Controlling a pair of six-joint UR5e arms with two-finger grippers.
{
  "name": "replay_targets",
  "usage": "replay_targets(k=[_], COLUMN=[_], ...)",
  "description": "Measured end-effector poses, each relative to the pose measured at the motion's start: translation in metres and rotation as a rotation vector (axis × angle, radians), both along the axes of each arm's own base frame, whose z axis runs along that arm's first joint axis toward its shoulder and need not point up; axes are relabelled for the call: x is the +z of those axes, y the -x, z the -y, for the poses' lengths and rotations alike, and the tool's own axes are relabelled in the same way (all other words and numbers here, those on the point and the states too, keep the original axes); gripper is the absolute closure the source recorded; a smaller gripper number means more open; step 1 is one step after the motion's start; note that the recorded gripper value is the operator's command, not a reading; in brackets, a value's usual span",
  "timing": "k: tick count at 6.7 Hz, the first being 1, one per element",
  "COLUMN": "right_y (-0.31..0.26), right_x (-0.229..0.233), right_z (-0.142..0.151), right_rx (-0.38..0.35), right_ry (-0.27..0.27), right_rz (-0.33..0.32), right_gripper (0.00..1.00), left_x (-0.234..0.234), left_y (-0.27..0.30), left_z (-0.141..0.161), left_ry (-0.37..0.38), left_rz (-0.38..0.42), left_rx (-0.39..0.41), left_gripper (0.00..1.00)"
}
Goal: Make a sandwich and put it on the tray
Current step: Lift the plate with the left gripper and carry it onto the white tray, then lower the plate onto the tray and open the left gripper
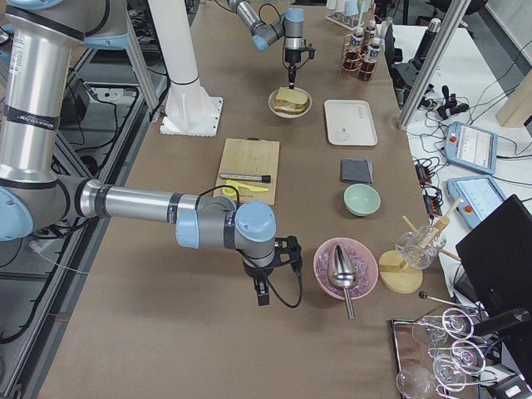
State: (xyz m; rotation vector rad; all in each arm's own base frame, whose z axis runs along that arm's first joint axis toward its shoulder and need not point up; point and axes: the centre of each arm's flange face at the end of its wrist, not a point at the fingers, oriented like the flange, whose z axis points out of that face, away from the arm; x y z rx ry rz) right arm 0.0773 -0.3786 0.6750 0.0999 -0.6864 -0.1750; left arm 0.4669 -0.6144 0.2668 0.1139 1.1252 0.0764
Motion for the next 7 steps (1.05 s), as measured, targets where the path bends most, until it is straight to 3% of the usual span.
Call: replay_targets(k=[1,3,4,6,7], right_y=[-0.001,-0.004,-0.007,-0.009,-0.010], right_x=[0.000,0.000,-0.001,-0.002,-0.002], right_z=[-0.001,0.000,0.001,0.003,0.003], right_rx=[0.002,0.012,0.018,0.024,0.024], right_ry=[0.001,0.000,-0.005,-0.009,-0.008], right_rz=[0.001,0.001,0.000,-0.001,-0.001], right_gripper=[0.00,0.00,0.00,0.00,0.00], left_x=[-0.008,-0.028,-0.038,-0.039,-0.037], left_y=[-0.002,-0.014,-0.026,-0.050,-0.060], left_z=[0.045,0.105,0.121,0.125,0.122], left_ry=[0.011,0.033,0.029,0.013,0.005], left_rz=[0.027,0.068,0.082,0.131,0.149], left_rx=[-0.010,-0.030,-0.040,-0.071,-0.081], left_gripper=[1.00,1.00,1.00,1.00,0.01])
